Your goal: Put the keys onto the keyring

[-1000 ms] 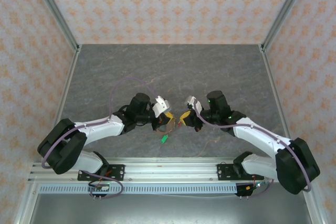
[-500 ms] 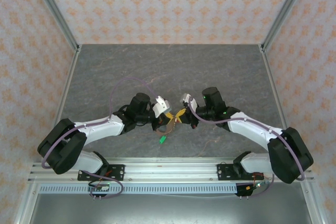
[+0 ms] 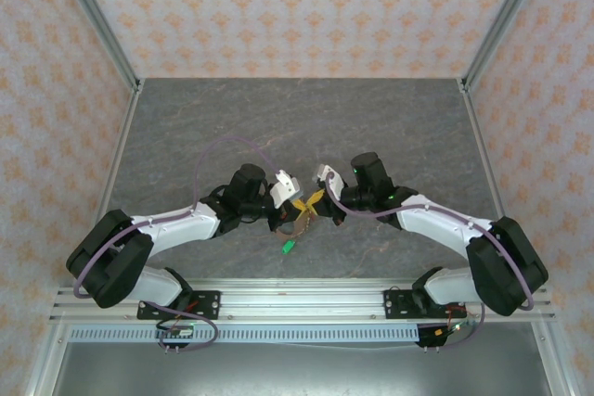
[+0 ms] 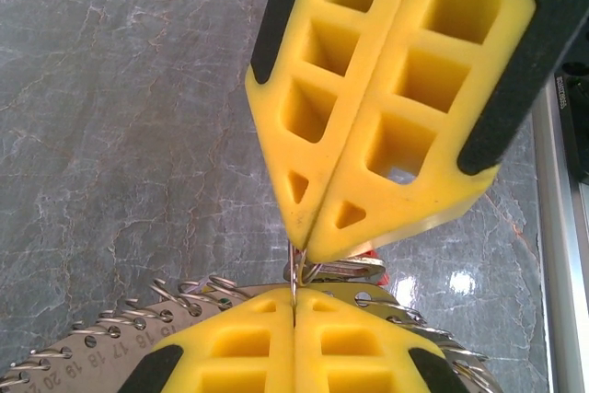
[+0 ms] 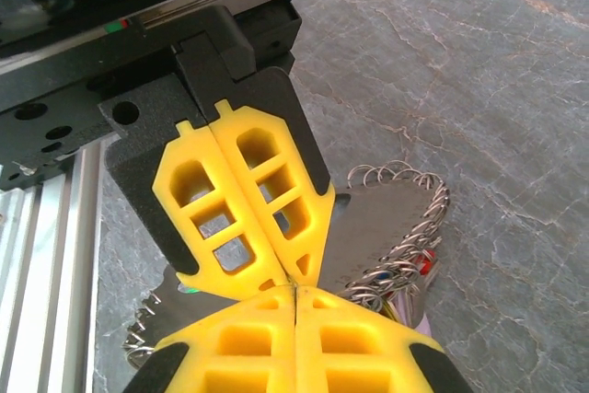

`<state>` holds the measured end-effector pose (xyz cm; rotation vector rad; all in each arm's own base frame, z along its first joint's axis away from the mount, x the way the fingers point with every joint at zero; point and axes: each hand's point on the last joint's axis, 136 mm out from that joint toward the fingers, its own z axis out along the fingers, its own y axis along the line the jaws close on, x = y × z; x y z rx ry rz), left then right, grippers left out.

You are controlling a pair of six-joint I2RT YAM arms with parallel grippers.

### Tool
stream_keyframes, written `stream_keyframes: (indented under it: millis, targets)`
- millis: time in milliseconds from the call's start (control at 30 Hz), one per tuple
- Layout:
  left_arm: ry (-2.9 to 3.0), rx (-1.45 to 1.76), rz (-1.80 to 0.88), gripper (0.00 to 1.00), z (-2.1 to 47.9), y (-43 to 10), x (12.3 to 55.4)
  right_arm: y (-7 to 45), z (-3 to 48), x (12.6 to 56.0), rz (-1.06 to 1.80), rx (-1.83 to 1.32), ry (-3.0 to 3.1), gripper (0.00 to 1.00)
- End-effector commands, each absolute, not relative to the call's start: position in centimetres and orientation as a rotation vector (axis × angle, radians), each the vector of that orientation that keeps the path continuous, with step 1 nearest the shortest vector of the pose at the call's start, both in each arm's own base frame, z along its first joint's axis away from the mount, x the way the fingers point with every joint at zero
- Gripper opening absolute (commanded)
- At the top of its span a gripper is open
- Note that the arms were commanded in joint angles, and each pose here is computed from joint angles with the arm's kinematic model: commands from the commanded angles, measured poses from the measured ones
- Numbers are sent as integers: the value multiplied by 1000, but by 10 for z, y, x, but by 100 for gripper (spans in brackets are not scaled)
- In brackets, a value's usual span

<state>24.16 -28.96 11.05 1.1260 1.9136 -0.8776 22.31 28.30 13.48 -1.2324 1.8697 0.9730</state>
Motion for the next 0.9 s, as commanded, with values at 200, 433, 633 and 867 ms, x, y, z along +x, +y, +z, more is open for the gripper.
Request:
stream_keyframes:
  millis: [200, 433, 633, 867]
  targets:
    - [1814, 1183, -923, 0, 133, -301, 237, 272, 133, 244, 780, -1204, 1894, 0]
    - [1802, 1182, -938, 0, 135, -303, 237, 268, 127, 239, 727, -1269, 1917, 0]
    - [1794, 1181, -935, 0, 137, -304, 239, 263, 116, 239, 644, -1330, 1974, 0]
    - [1803, 1185, -929, 0, 136, -303, 238, 255, 119, 245, 572, -1284, 1974, 15]
